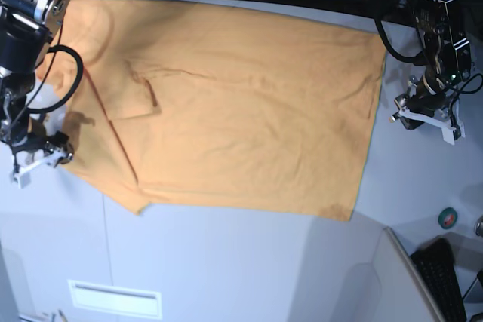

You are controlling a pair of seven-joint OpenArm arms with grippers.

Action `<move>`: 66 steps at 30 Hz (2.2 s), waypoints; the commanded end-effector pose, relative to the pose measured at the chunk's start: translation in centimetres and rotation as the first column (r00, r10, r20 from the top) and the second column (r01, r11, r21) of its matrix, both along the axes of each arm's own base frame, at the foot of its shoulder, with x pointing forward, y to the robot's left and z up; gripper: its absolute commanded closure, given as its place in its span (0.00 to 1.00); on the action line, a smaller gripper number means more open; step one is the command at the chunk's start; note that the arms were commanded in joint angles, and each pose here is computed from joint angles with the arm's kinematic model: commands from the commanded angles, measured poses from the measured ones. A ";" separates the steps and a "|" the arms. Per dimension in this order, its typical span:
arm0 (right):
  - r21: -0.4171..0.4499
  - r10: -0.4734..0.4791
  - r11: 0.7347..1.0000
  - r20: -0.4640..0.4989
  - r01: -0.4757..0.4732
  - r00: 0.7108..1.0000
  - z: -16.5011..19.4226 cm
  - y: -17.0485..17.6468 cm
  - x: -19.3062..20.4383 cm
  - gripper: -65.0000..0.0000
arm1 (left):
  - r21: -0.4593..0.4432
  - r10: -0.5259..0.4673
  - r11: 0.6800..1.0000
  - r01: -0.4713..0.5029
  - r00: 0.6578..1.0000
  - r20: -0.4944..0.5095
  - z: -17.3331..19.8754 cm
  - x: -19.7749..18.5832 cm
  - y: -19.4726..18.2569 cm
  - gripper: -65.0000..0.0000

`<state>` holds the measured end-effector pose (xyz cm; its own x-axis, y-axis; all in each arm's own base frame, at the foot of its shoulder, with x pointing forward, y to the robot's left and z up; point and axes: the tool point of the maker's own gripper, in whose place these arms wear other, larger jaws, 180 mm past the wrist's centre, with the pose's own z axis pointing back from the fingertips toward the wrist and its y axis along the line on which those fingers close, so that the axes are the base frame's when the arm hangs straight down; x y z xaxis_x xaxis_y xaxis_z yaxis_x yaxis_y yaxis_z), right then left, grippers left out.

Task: Layout the t-shirt on the table in an organized manner, then fold the t-shirt properly
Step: 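Move the right gripper along the shirt side and grasp the hem corner, then move the left gripper along the shirt side and grasp the hem corner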

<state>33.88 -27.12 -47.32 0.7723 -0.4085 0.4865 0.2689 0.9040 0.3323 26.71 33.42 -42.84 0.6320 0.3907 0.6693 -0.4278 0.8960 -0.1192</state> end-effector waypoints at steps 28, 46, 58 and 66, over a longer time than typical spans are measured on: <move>0.025 -0.023 0.999 0.010 0.023 1.000 0.1 -0.9 1.1 1.00 | -0.039 -0.025 0.999 0.023 0.999 -0.037 -1.3 8.4 0.6 0.13; 0.023 -0.021 1.000 0.013 0.021 1.000 0.1 -0.9 1.2 1.00 | -0.172 -0.190 0.971 0.167 0.973 -0.128 -4.5 13.0 -7.0 0.14; 0.013 -0.024 1.000 0.014 0.024 1.000 0.2 -1.4 1.1 1.00 | -0.165 -0.211 0.969 0.186 0.966 -0.150 -5.2 12.4 -7.7 0.89; 0.015 -0.023 1.000 0.014 0.023 1.000 0.2 -1.3 1.1 1.00 | -0.138 -0.219 0.969 0.204 0.970 -0.104 -3.5 13.5 -7.2 1.00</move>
<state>33.24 -27.25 -48.95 0.7881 -0.4366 0.4339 0.2995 0.8878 0.3493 38.79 25.41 -47.88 0.8065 0.3201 0.4970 -0.2542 0.9468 -0.1975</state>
